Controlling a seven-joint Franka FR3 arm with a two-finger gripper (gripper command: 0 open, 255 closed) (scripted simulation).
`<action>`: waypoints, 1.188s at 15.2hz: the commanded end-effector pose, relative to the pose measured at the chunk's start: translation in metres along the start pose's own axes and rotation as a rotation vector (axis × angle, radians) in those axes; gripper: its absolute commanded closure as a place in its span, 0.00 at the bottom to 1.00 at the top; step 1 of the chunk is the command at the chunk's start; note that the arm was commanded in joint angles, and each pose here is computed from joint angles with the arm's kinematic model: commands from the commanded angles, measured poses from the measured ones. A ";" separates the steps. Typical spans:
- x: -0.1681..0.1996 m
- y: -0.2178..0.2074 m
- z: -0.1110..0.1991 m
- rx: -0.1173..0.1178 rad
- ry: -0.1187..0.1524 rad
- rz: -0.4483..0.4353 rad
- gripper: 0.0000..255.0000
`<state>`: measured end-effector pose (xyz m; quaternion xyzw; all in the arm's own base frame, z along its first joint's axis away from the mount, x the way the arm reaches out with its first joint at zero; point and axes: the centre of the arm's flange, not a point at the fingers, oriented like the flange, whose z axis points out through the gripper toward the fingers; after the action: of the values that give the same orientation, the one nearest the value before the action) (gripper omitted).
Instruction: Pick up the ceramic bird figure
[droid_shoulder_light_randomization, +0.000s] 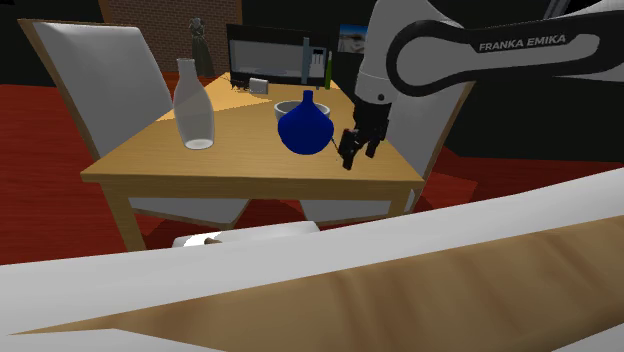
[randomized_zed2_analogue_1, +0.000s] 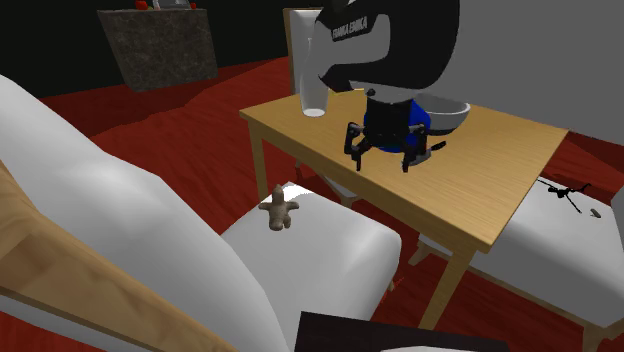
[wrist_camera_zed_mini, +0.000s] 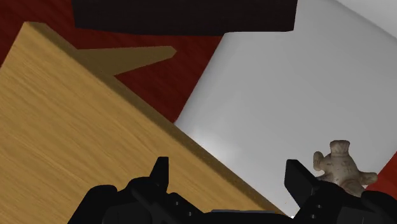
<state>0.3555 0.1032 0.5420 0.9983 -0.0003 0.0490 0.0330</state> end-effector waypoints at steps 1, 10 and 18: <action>0.008 -0.023 0.013 0.001 0.006 0.011 0.00; 0.050 -0.110 0.080 0.000 0.024 0.057 0.00; 0.093 -0.186 0.139 0.000 0.040 0.097 0.00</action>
<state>0.4538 0.2694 0.4091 0.9961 -0.0444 0.0688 0.0317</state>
